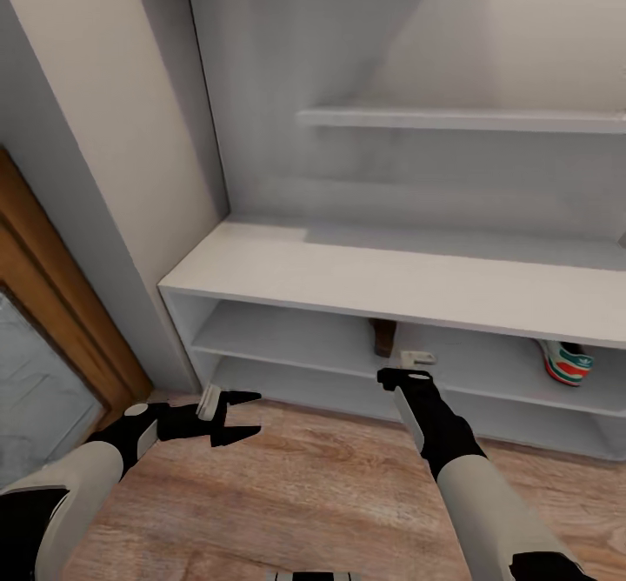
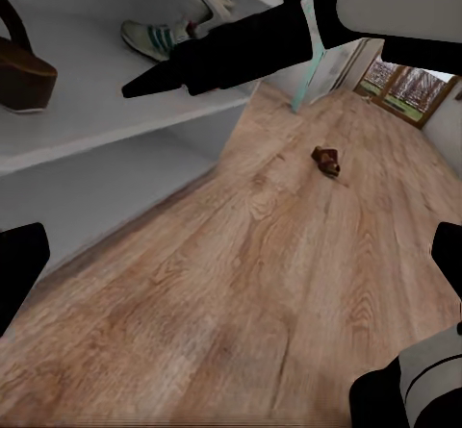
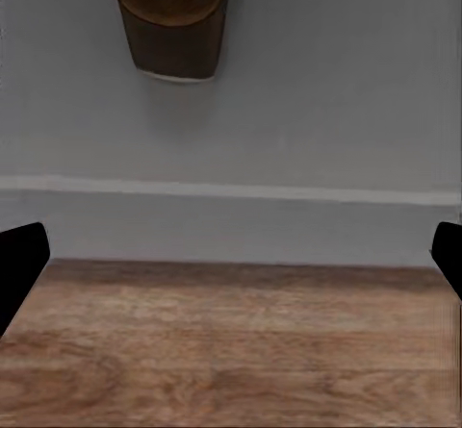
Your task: Pick up the two gym shoes and the two sandals from the corridor floor and place them onto the hallstand (shoe rack) in the corridor, making sure they are on the rack and not on the floor. Arrange them so the two gym shoes are next to each other and the two sandals are next to each other.
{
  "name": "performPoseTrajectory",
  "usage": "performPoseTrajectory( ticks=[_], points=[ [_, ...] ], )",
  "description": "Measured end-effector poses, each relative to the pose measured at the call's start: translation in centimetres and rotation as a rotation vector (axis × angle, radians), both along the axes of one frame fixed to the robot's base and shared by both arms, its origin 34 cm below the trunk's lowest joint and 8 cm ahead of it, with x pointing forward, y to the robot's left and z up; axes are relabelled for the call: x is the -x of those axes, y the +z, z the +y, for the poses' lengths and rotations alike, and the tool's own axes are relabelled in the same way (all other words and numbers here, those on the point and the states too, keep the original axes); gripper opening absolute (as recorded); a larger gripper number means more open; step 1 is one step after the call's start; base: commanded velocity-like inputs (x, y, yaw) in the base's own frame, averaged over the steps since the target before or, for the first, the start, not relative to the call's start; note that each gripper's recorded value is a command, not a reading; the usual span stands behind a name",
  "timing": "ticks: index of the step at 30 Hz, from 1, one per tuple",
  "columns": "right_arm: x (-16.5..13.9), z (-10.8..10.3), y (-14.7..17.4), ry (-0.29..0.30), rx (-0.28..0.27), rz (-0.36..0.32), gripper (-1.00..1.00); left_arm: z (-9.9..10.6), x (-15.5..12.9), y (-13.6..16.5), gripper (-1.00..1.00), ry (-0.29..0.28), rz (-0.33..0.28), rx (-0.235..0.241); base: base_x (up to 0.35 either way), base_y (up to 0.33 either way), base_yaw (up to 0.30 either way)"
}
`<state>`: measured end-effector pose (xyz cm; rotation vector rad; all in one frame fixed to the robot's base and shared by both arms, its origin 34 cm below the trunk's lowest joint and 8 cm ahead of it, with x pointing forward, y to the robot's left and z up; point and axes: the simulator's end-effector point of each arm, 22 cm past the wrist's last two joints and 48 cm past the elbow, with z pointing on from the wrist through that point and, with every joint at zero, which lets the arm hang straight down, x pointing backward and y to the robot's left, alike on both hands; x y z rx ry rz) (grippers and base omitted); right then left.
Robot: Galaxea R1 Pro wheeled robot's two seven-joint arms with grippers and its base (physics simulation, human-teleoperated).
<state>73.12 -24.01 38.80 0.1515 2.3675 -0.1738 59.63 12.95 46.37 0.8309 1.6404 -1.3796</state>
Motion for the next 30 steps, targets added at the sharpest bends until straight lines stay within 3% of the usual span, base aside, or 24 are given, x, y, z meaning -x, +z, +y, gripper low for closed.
performPoseTrajectory(
  ticks=[23,30],
  points=[
    [-0.12,0.09,0.16,0.006,0.000,-0.005,1.00,0.00,0.01,0.00,1.00,0.000,0.000,0.000,-0.331,0.000,0.000],
    [-0.09,0.03,0.12,0.006,0.000,-0.004,1.00,0.00,-0.01,0.02,1.00,0.001,0.000,-0.001,-0.142,0.000,0.000]
  ],
)
